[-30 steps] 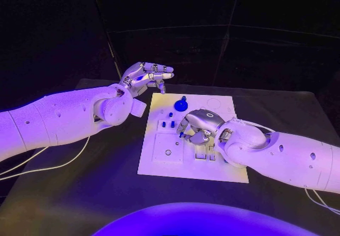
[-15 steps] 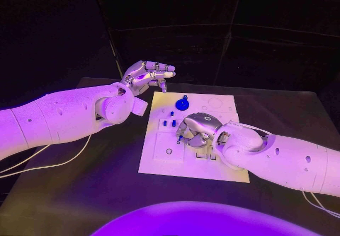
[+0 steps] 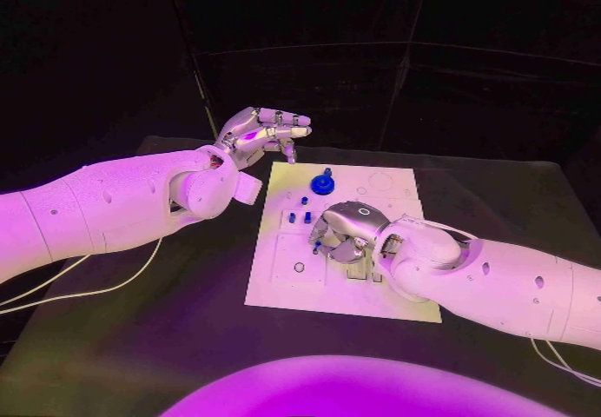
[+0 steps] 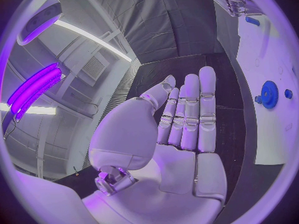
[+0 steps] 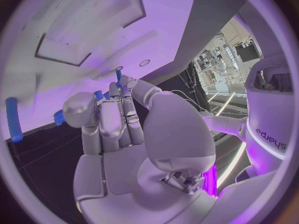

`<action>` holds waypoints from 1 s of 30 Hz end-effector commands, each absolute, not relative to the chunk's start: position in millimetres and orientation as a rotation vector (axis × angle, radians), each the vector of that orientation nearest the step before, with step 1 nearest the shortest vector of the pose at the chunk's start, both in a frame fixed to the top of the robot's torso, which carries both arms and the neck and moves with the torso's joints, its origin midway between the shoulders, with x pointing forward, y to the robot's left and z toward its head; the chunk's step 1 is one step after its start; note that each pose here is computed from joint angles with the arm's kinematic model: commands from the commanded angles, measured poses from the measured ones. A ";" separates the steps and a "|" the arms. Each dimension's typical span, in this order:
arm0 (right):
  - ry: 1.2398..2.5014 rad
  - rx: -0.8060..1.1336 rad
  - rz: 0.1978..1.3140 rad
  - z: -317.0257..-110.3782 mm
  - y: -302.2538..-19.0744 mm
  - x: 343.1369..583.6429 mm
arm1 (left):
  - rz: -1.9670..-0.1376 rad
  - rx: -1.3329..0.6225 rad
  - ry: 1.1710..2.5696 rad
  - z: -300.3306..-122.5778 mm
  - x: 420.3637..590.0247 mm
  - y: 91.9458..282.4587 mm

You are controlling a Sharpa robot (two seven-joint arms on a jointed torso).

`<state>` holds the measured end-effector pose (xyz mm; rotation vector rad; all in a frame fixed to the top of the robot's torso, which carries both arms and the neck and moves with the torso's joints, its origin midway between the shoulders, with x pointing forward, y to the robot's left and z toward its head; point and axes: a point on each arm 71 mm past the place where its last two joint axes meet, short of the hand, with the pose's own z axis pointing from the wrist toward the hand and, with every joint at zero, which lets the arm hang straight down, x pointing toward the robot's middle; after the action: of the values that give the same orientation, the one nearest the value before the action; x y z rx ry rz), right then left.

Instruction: Assemble the parts on the task board

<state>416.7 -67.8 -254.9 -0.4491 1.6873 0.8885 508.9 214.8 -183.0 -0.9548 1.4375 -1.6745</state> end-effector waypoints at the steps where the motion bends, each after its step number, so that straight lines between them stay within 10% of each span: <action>1: 1.694 -0.466 0.890 -255.7 -66.6 416.0 | -1.692 -0.949 1.438 -181.7 508.7 213.8; 30: 1.739 -0.500 0.866 -263.8 -64.2 416.4 | -1.693 -0.949 1.440 -181.5 508.6 213.3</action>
<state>417.2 -64.1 -260.0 -0.4745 1.7117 0.8794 508.8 214.4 -182.8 -0.9547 1.4391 -1.6759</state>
